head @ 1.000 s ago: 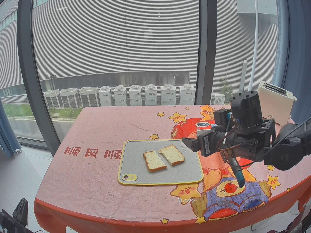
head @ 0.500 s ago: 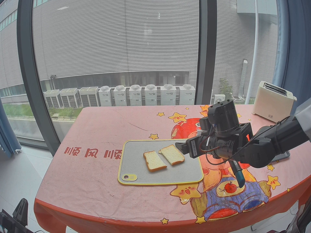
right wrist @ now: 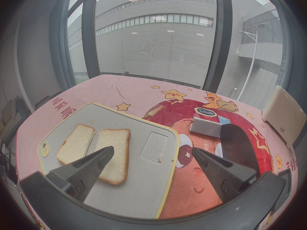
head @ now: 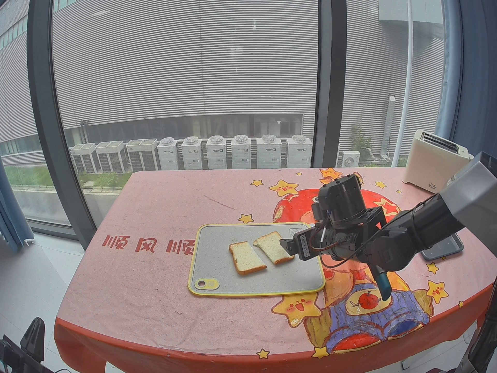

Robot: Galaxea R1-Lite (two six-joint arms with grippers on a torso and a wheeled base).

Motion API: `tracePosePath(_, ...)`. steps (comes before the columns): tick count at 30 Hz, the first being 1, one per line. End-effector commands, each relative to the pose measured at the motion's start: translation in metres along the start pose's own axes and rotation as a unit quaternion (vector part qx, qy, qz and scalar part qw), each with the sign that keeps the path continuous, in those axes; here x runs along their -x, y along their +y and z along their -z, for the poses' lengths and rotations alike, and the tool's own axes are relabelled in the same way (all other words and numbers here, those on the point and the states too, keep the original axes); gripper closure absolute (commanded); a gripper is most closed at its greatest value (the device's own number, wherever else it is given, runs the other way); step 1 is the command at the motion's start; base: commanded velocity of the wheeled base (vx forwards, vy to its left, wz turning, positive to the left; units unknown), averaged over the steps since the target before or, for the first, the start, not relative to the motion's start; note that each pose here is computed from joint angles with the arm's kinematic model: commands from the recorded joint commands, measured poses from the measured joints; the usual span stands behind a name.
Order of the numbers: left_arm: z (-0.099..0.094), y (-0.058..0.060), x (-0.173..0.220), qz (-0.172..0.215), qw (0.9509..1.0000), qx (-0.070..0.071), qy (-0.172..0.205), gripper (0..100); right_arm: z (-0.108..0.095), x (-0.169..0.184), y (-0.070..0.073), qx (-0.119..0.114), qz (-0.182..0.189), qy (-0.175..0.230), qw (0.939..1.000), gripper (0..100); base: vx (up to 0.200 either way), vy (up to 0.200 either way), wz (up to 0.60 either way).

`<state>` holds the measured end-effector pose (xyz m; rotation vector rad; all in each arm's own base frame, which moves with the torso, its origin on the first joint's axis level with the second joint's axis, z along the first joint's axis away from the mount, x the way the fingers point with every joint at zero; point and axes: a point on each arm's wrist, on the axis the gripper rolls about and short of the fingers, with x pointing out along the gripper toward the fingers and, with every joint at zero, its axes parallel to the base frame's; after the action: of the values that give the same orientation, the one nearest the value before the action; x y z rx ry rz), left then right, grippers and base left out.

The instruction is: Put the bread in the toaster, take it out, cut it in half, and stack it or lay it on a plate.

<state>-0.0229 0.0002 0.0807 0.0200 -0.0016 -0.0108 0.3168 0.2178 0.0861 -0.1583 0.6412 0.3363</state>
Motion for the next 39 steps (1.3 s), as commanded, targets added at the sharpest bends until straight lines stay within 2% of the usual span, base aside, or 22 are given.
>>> tracePosePath(1,0.005,0.000,0.000,0.000,1.0000,0.000,0.000,100,0.002,-0.009,0.001,0.000,0.001,0.005,1.0000,0,0.000,0.000,0.00)
tracePosePath(14,0.005,0.000,0.000,0.000,1.0000,0.000,0.000,100,-0.004,-0.018,0.000,-0.002,0.005,0.002,1.0000,0,0.000,0.000,0.00)
tracePosePath(38,0.005,0.000,0.000,0.000,1.0000,0.000,0.000,100,0.009,-0.023,0.000,0.008,0.006,0.024,0.9997,0,0.000,0.000,0.00)
tracePosePath(39,0.005,0.000,0.000,0.000,1.0000,0.000,0.001,100,0.009,-0.021,0.001,0.008,0.004,0.023,0.9997,100,0.000,0.000,0.00)
